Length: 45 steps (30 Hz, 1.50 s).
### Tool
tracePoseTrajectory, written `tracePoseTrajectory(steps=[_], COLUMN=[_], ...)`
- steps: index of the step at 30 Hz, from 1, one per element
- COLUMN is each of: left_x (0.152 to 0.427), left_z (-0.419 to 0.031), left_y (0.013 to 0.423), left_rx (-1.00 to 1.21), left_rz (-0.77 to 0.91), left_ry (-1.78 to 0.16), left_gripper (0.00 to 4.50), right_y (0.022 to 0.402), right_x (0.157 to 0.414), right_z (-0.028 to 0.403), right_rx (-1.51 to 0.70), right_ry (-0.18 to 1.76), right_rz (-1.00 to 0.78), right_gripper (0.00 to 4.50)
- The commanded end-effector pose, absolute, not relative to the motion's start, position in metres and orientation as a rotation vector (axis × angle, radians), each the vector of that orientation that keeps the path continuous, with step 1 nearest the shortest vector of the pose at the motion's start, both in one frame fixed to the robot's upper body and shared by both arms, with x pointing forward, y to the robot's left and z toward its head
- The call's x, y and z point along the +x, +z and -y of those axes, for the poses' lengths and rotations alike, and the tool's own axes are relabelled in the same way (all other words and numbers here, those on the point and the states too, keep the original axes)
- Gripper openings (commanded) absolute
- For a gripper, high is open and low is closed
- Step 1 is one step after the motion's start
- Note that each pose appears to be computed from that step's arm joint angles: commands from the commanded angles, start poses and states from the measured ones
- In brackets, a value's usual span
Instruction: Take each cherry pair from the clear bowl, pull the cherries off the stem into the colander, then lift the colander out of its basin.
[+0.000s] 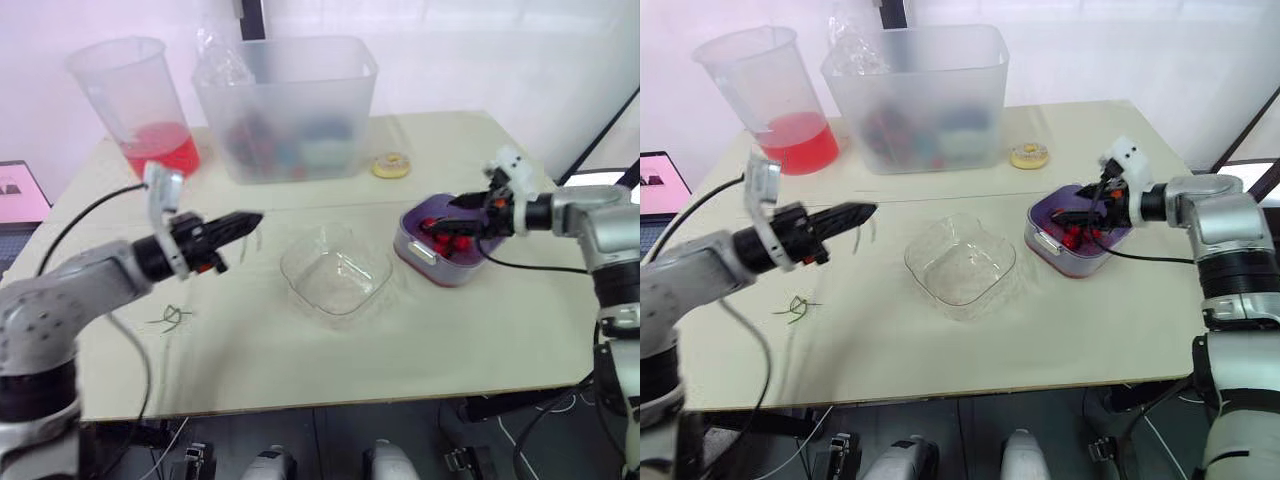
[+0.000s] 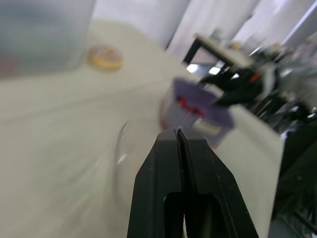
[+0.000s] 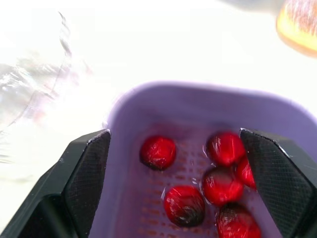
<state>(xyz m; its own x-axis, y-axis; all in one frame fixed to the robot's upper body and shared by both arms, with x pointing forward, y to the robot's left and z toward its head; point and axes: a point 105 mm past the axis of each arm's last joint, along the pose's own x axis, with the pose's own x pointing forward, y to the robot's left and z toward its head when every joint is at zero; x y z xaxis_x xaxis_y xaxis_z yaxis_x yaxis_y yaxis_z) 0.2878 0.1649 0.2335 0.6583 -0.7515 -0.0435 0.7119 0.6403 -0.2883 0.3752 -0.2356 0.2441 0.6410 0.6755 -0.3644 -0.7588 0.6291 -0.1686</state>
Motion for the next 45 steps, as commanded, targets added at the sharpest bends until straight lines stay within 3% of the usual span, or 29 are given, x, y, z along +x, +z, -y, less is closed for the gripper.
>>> tracePoseTrajectory(steps=[1, 6, 7, 10, 13, 16, 25, 30, 33, 37, 45], left_x=[0.279, 0.284, 0.281, 0.277, 0.275, 0.279, 0.288, 0.272, 0.26, 0.234, 0.228], left_z=[-0.196, -0.251, -0.255, -0.267, -0.276, -0.284, -0.242, -0.194, -0.175, -0.152, -0.14], left_y=[0.221, 0.179, 0.17, 0.148, 0.134, 0.146, 0.221, 0.255, 0.255, 0.255, 0.253], left_rx=[-0.208, -0.142, -0.094, -0.002, 0.022, 0.04, 0.135, 0.223, 0.239, 0.285, 0.33], left_rz=[-0.237, -0.373, -0.413, -0.48, -0.502, -0.462, -0.206, -0.087, -0.096, -0.074, 0.003], left_ry=[-0.758, -0.547, -0.545, -0.544, -0.557, -0.547, -0.752, -0.973, -1.072, -1.213, -1.183], left_gripper=[0.0, 0.0, 0.28, 1.34, 2.91, 4.46, 4.46, 4.46, 4.46, 4.46, 4.46], right_y=[0.275, 0.283, 0.281, 0.27, 0.263, 0.261, 0.258, 0.251, 0.257, 0.248, 0.22], right_x=[0.344, 0.309, 0.305, 0.291, 0.286, 0.281, 0.279, 0.292, 0.305, 0.318, 0.347], right_z=[0.229, 0.228, 0.23, 0.234, 0.238, 0.242, 0.255, 0.234, 0.224, 0.215, 0.194], right_rx=[-0.302, -0.243, -0.24, -0.243, -0.26, -0.253, -0.314, -0.471, -0.514, -0.504, -0.48], right_ry=[0.965, 1.051, 1.05, 1.037, 0.995, 0.958, 0.811, 0.753, 0.714, 0.692, 0.622], right_rz=[-0.178, -0.152, -0.156, -0.189, -0.201, -0.209, -0.277, -0.335, -0.323, -0.509, -0.668], right_gripper=[4.46, 4.46, 4.49, 4.5, 4.5, 4.5, 4.5, 4.5, 4.5, 4.5, 4.5])
